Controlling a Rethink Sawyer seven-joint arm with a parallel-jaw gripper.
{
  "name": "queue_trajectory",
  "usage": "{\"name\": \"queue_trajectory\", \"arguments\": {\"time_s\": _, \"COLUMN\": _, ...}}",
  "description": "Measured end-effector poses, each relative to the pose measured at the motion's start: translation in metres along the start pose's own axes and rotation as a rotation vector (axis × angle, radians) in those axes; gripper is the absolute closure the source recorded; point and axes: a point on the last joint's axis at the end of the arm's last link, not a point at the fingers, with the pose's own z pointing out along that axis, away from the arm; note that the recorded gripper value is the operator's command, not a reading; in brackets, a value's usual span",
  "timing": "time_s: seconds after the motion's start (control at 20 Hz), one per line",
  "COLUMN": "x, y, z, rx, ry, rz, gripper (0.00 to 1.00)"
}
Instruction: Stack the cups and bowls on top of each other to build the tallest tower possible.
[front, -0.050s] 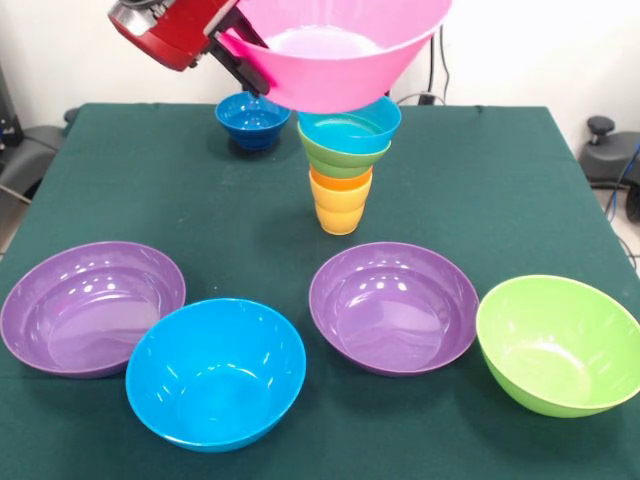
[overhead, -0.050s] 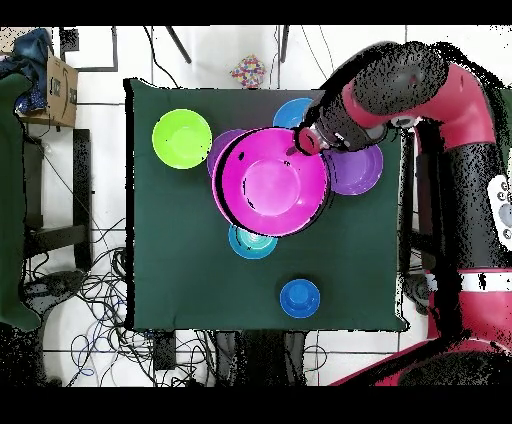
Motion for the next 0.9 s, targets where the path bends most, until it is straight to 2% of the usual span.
{"name": "queue_trajectory", "arguments": {"time_s": 0.45, "x": 0.003, "y": 0.002, "z": 0.023, "rx": 0.008, "ry": -0.011, "rz": -0.014, "gripper": 1.00}}
{"name": "queue_trajectory", "arguments": {"time_s": 0.9, "x": 0.005, "y": 0.011, "z": 0.038, "rx": -0.011, "ry": 0.015, "rz": -0.028, "gripper": 1.00}}
